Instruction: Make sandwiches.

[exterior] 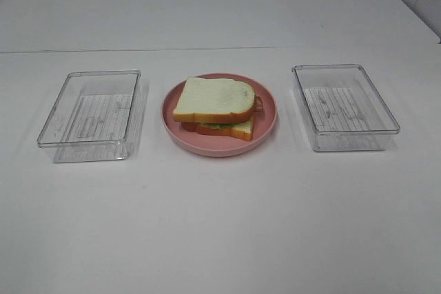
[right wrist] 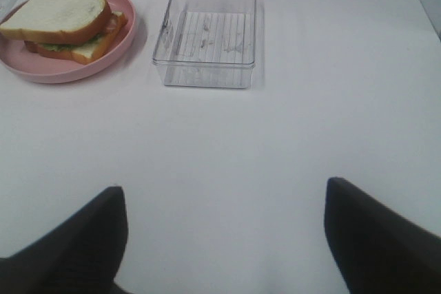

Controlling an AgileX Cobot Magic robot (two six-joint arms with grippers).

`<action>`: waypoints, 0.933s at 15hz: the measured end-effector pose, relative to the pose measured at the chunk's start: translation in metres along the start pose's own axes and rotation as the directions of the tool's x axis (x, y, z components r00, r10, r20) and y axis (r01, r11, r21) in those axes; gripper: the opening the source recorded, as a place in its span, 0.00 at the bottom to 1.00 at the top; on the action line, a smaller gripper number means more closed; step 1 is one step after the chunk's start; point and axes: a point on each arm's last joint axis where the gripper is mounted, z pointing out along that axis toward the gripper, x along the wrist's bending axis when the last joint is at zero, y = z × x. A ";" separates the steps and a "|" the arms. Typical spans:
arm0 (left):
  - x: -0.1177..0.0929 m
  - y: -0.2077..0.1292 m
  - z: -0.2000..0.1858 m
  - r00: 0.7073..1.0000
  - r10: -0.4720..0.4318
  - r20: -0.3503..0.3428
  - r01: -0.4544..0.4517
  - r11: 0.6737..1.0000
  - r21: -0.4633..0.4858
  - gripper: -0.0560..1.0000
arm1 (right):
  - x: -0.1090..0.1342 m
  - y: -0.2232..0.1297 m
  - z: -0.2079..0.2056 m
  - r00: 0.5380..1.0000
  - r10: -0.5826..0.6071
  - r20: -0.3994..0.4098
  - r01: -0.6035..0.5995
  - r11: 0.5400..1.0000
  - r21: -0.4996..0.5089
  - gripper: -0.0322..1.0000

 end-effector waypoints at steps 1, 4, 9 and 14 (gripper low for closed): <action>0.000 0.000 0.000 1.000 0.000 0.000 0.000 1.000 0.000 0.85 | 0.000 0.000 0.000 1.000 0.000 0.000 0.000 1.000 -0.003 0.76; 0.000 0.000 0.000 1.000 0.000 0.000 0.000 1.000 0.000 0.85 | 0.000 0.000 -0.001 1.000 0.000 0.000 0.000 1.000 -0.004 0.76; 0.000 0.000 0.000 1.000 0.000 0.000 0.000 1.000 0.000 0.85 | 0.000 0.000 -0.001 1.000 0.000 -0.001 0.000 1.000 -0.004 0.76; 0.000 0.000 0.000 1.000 0.000 0.000 0.000 1.000 0.000 0.85 | 0.000 0.000 -0.001 1.000 0.000 -0.001 0.000 1.000 -0.004 0.76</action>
